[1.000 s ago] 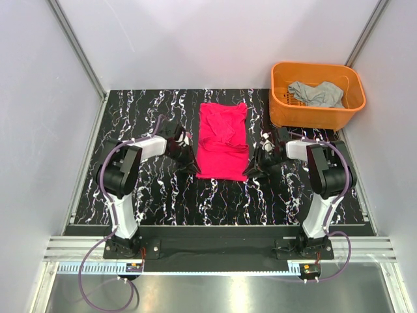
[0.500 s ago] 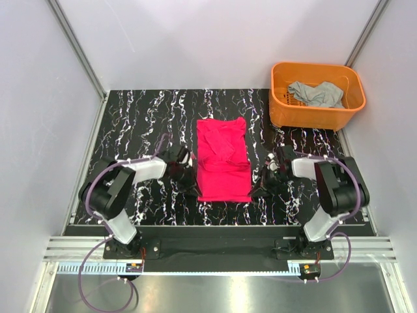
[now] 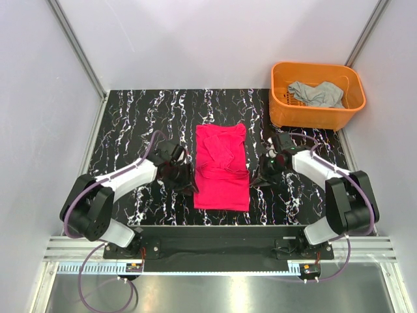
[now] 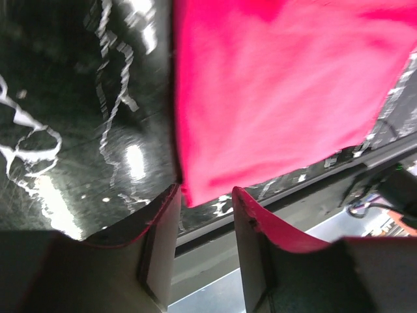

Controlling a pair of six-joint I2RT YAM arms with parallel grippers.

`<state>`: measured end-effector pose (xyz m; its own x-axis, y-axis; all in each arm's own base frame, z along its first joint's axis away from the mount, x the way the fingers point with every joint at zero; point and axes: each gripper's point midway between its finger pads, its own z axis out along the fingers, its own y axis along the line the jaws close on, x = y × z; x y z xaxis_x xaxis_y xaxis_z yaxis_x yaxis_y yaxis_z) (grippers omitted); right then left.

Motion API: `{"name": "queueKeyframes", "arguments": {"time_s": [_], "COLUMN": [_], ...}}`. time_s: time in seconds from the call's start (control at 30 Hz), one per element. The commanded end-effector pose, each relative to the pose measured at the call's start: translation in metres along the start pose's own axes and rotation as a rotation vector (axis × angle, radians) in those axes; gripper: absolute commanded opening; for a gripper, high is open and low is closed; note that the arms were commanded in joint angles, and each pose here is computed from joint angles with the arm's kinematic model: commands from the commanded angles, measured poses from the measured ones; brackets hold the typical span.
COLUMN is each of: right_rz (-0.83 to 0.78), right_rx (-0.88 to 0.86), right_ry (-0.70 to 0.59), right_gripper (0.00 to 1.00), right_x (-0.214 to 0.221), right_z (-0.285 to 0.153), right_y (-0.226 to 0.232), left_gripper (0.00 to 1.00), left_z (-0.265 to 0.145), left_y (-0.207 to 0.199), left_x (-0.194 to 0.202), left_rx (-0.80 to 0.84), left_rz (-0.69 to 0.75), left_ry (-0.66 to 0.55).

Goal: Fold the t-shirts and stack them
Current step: Fold the tshirt

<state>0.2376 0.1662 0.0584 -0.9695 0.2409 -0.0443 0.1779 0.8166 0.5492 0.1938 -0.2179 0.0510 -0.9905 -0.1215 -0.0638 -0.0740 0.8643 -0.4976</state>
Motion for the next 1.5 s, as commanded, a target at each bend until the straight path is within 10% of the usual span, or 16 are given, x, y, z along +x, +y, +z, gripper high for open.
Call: {"name": "queueKeyframes", "arguments": {"time_s": [0.0, 0.83, 1.47], "right_rz": [-0.024, -0.138, -0.074], "right_rx": [0.077, 0.077, -0.07], "right_ry": [-0.06, -0.184, -0.049], "right_gripper": [0.26, 0.34, 0.42], "right_x": [-0.013, -0.151, -0.053], "right_z": [0.016, 0.038, -0.001], "right_y": [0.007, 0.08, 0.068], "left_gripper": [0.41, 0.42, 0.4], "left_z": [-0.01, -0.006, 0.025], "left_y": [-0.02, -0.057, -0.043], "left_x": [-0.024, -0.054, -0.165], "left_rx": [0.026, 0.119, 0.111], "left_rz": [0.037, 0.114, 0.017], "left_ry": [-0.054, -0.012, -0.084]}}
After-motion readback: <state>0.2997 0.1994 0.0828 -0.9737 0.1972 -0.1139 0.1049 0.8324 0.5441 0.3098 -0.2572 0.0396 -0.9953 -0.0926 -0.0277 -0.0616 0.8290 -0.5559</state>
